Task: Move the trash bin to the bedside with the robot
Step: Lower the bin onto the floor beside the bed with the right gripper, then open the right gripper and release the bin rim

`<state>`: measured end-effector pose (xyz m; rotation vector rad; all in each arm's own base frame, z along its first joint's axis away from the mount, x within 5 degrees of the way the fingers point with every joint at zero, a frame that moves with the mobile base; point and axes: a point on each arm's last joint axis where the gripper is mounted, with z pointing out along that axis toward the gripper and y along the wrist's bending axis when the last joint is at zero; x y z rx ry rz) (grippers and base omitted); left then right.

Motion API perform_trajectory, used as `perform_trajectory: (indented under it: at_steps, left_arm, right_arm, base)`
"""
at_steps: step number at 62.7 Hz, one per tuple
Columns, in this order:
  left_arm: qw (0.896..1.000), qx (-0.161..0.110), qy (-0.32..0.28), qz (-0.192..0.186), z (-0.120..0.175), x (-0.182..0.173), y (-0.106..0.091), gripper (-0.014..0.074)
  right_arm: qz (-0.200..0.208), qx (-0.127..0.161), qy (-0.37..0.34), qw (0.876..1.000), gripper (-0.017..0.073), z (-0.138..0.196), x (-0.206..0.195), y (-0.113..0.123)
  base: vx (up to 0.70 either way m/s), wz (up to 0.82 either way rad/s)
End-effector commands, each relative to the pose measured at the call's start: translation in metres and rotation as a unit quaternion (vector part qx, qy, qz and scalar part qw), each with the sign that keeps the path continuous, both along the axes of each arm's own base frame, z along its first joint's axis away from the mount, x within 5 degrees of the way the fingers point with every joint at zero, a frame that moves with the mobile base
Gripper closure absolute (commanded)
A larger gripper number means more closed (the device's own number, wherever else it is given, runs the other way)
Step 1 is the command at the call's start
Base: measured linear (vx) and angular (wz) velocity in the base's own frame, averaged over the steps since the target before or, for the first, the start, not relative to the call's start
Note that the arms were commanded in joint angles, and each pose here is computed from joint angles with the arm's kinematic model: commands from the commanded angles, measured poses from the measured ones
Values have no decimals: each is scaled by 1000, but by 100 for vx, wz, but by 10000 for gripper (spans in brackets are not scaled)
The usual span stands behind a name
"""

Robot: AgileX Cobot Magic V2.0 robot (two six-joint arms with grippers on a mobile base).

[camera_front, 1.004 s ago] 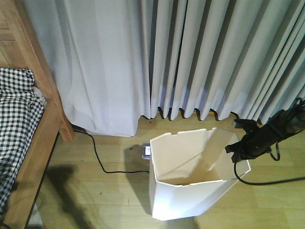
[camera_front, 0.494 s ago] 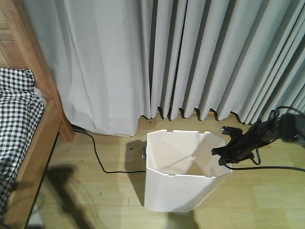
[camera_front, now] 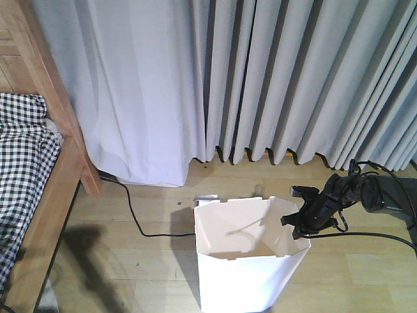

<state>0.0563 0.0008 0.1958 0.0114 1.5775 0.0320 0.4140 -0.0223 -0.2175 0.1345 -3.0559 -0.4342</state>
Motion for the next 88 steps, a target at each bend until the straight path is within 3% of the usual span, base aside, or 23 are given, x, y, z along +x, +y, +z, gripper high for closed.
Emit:
perform_trajectory:
  at_steps: [1,29,54,64,80,88]
  left_arm:
    - [999,-11,-35,-4,3,0,-1,600]
    - [999,-11,-35,-4,3,0,-1,600]
    - [999,-11,-35,-4,3,0,-1,600]
    - [999,-11,-35,-4,3,0,-1,600]
    - [999,-11,-35,-4,3,0,-1,600]
    - [999,-11,-35,-4,3,0,-1,600]
  right_arm:
    - [-40,32,-39,998,546,43,35,1]
    - [-14,-1,-71,997,536,27,34,21]
    - [-22,-4,-69,997,506,21,31,26]
    - [-21,-3,-67,998,414,21,30,26]
    - [-9,-6,-59,998,111,20,28,25]
    - [-5,-11,-62,998,29,20,29,24]
  base:
    - [0,0]
    - [0,0]
    - [0,0]
    - [0,0]
    - [0,0]
    - [0,0]
